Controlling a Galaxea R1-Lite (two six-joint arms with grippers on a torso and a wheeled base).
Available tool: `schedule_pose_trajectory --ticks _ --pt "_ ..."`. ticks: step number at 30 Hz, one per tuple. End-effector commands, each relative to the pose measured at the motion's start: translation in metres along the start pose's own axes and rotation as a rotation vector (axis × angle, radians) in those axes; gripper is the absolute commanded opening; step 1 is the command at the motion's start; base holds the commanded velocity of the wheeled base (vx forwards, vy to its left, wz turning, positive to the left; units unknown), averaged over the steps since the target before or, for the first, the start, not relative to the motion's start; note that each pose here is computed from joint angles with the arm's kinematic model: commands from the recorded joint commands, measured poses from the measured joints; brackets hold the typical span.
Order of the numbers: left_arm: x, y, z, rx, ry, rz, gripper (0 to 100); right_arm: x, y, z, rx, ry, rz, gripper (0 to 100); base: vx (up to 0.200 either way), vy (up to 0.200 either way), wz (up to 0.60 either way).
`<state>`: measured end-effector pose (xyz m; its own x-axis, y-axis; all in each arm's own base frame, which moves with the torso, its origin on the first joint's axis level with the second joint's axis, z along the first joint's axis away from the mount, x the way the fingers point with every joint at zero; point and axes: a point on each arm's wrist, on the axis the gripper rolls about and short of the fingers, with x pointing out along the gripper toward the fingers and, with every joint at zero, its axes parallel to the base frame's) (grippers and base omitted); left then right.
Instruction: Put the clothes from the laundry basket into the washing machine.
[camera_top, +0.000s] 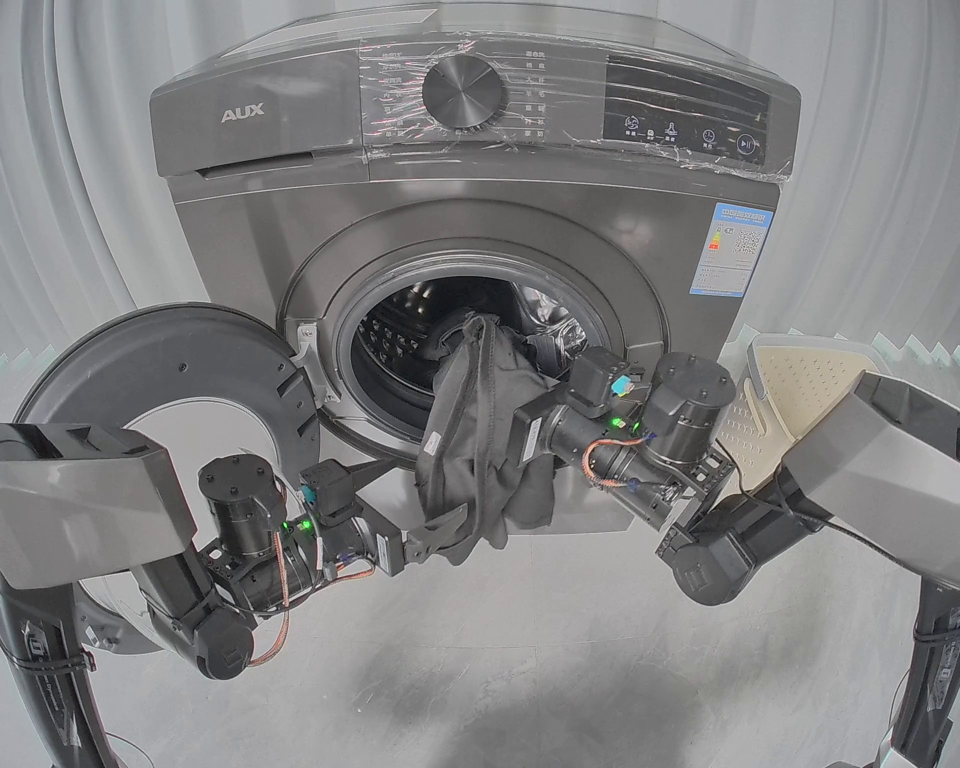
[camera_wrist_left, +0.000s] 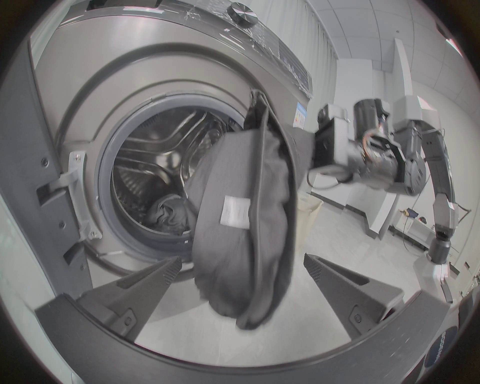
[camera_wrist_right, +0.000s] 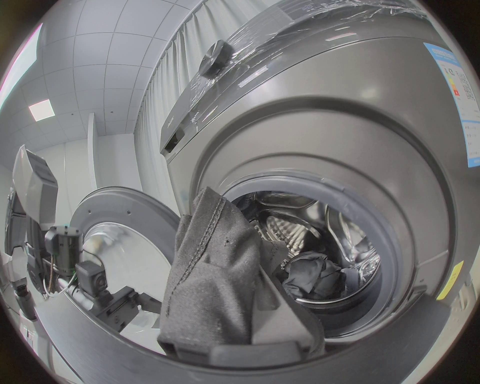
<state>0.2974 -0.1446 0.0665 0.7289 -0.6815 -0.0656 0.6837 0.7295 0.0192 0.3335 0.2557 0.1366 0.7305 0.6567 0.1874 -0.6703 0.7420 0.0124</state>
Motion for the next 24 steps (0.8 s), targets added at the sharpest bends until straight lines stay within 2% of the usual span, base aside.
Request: schedule_pose_trajectory --ticks 1,7,13,18,23,24 --pt "0.010 0.000 0.008 0.000 -0.045 -0.008 100 0.001 0.011 -0.012 0.006 0.027 0.026 0 0.000 0.000 0.00" --pt "0.021 0.002 -0.001 -0.001 -0.040 -0.008 100 0.002 0.017 -0.014 0.009 0.030 0.041 0 0.000 0.000 0.00" --pt "0.045 0.007 -0.024 0.000 -0.018 0.025 100 -0.001 0.033 -0.010 0.018 0.008 0.084 0 0.000 0.000 0.00" --pt "0.064 0.015 -0.038 0.001 -0.029 0.042 100 -0.005 0.046 0.000 0.026 -0.005 0.116 0 0.000 0.000 0.00" --pt "0.077 0.023 -0.045 0.004 -0.045 0.073 100 -0.012 0.053 0.002 0.034 0.004 0.130 0 0.000 0.000 0.00" --pt "0.078 0.025 -0.046 0.006 -0.049 0.086 0 -0.012 0.053 0.002 0.034 0.006 0.129 0 0.000 0.000 0.00"
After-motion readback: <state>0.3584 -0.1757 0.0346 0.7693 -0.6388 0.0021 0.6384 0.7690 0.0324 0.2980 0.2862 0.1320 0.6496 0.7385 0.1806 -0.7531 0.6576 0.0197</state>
